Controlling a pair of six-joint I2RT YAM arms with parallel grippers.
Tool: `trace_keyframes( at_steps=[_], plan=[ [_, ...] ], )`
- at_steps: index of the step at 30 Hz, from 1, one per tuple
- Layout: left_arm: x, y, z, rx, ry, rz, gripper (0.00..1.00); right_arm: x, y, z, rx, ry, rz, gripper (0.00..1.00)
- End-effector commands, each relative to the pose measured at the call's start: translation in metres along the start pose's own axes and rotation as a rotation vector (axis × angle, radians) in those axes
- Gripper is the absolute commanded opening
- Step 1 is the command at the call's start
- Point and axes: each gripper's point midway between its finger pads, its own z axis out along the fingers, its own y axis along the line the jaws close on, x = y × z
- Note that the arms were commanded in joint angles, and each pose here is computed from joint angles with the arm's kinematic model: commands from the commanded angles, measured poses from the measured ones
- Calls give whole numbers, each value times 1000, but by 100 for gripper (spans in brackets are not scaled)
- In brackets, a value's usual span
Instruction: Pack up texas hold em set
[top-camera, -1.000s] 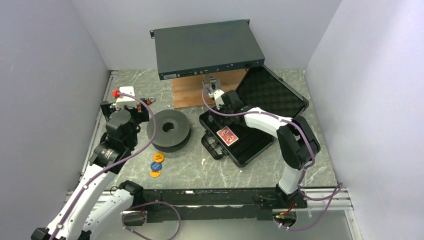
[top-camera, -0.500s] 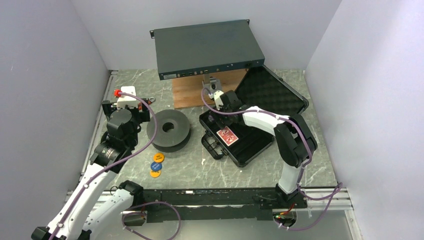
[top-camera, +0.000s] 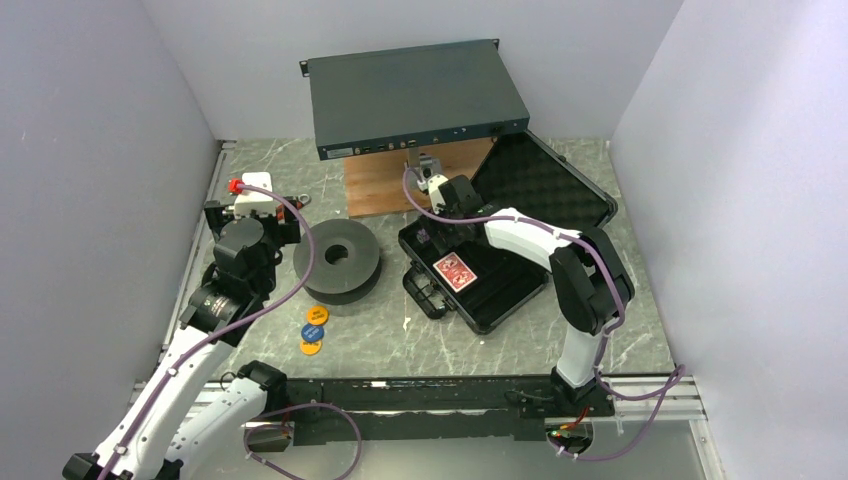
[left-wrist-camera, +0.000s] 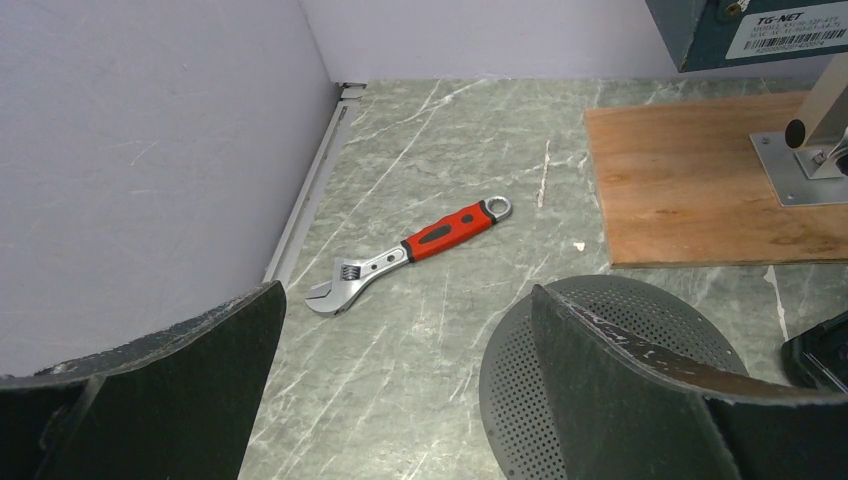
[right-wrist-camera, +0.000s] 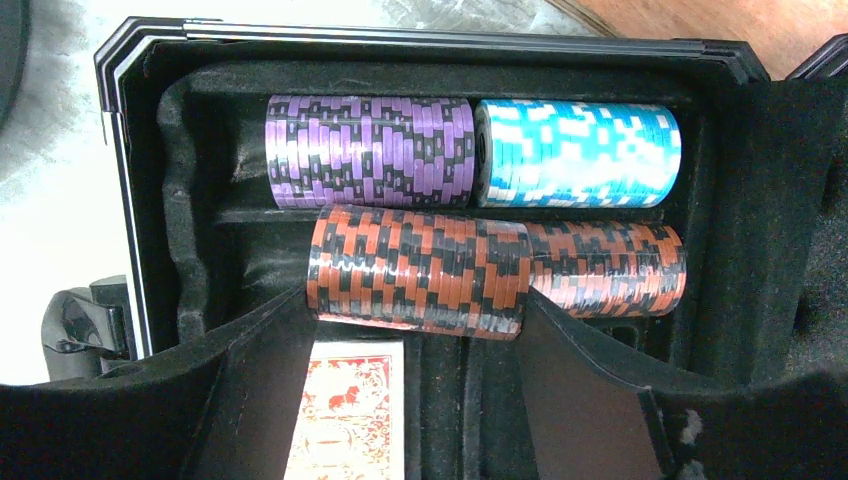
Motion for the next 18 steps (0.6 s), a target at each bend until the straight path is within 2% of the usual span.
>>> trace_keyframes(
  at_steps=[1,6,7,8,9,18],
  plan=[
    [-16,3,-2,1,-36,-24,99,-55,-21,-23,77,-163,39,72],
    [-17,3,-3,4,-38,-25,99,-56,-19,-24,63,-165,43,77],
    [-17,3,-3,5,-39,-27,99,-55,-18,-24,58,-163,44,82],
    [-17,3,-3,5,-41,-27,99,-55,-17,-24,56,-162,46,91],
    [-17,3,-4,6,-41,-28,99,-54,-17,-23,54,-158,49,94],
    [-18,2,-4,10,-44,-30,99,-67,-4,-43,19,-195,73,93]
  ],
)
